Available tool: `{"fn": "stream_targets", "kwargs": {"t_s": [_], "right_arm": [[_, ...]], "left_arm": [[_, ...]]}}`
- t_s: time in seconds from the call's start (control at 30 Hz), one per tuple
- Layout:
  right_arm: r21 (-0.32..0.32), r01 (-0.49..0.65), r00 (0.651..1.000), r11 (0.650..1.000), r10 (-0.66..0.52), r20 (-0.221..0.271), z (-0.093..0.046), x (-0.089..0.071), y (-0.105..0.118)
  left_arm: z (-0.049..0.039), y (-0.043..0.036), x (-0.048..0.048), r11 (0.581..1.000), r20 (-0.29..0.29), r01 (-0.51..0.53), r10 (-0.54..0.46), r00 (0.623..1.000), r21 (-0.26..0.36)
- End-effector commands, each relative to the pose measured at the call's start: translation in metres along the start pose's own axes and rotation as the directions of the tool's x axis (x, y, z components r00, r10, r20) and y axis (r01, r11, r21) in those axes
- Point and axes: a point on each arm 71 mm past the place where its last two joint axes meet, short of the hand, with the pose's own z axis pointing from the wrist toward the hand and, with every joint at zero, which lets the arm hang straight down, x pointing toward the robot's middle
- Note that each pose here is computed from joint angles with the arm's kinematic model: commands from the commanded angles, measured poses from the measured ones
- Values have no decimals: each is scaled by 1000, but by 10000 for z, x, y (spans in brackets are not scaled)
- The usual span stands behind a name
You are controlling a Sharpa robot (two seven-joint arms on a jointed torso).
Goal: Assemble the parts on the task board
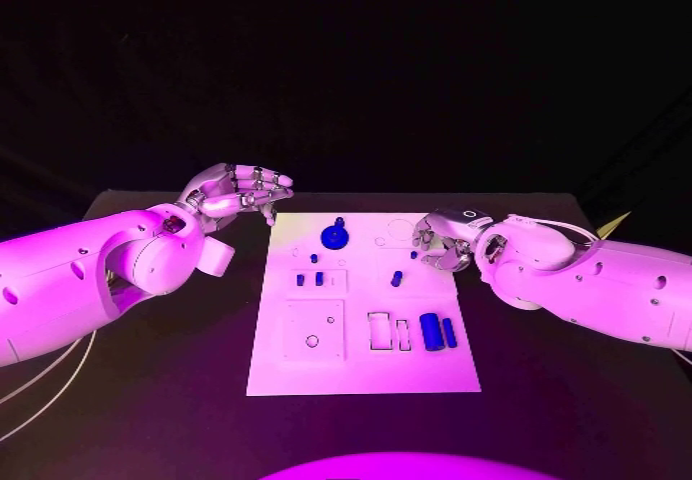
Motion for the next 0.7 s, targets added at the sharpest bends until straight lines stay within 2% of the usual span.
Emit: {"fn": "stream_targets", "kwargs": {"t_s": [0.03, 0.37, 0.7], "right_arm": [[2, 45, 999, 999, -45, -14, 17, 34, 9], [-20, 35, 999, 999, -35, 8, 59, 55, 82], [-22, 29, 1000, 999, -30, -5, 81, 78, 109]], "left_arm": [[-1, -35, 14, 998, 2, 55, -55, 998, 39], [-6, -36, 7, 998, 5, 56, -56, 998, 40], [-9, -33, 0, 998, 6, 56, -56, 998, 36]]}}
